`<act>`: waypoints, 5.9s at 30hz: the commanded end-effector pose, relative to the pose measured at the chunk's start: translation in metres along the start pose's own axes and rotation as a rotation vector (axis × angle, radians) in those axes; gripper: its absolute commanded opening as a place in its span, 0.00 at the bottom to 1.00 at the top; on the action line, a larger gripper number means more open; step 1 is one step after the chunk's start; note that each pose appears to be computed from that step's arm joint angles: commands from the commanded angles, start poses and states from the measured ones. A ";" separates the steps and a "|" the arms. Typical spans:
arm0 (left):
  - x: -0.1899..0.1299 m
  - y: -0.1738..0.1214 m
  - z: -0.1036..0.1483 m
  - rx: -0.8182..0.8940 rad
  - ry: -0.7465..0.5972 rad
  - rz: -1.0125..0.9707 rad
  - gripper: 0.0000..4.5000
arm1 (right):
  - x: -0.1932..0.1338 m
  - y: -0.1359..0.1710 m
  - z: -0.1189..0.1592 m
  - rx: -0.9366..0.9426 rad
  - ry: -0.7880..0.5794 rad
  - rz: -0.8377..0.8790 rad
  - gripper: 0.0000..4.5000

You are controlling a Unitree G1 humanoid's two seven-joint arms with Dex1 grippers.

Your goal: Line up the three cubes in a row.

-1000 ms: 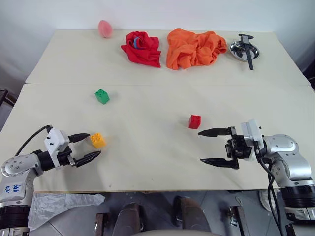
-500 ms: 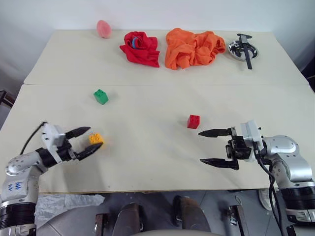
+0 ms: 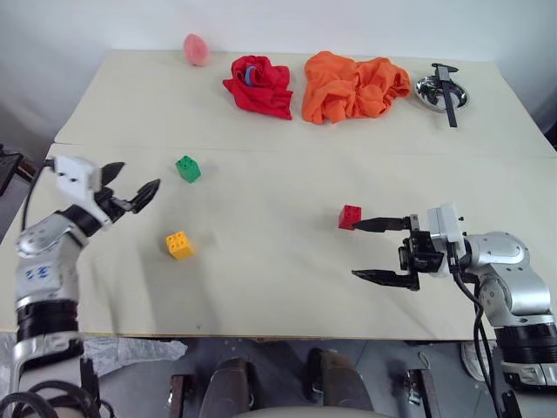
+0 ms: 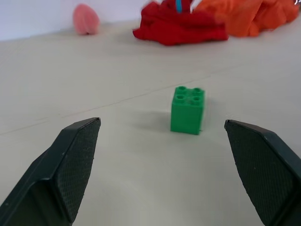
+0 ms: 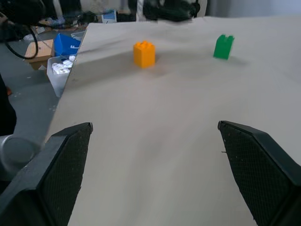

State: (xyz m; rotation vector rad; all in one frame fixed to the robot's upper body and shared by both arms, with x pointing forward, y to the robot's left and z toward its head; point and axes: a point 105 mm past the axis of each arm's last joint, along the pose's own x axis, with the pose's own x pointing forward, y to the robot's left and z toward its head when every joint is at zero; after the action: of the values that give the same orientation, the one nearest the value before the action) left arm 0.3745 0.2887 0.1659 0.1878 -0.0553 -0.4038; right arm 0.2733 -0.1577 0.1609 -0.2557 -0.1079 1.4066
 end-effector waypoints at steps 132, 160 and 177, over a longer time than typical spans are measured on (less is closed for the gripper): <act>-0.070 -0.059 -0.034 0.107 0.189 -0.661 1.00 | 0.027 0.005 0.023 -0.041 -0.103 0.016 1.00; 0.049 -0.107 0.011 0.336 0.192 -0.995 0.34 | -0.013 -0.003 0.013 -0.061 -0.049 -0.230 1.00; 0.074 -0.121 0.003 0.318 0.257 -0.926 0.61 | -0.028 0.020 0.005 -0.036 -0.039 -0.383 1.00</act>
State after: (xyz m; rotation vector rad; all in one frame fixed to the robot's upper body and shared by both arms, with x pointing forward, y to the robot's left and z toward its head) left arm 0.3925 0.1492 0.1391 0.5726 0.2577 -1.3108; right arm 0.2512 -0.1790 0.1497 -0.1969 -0.1486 1.0424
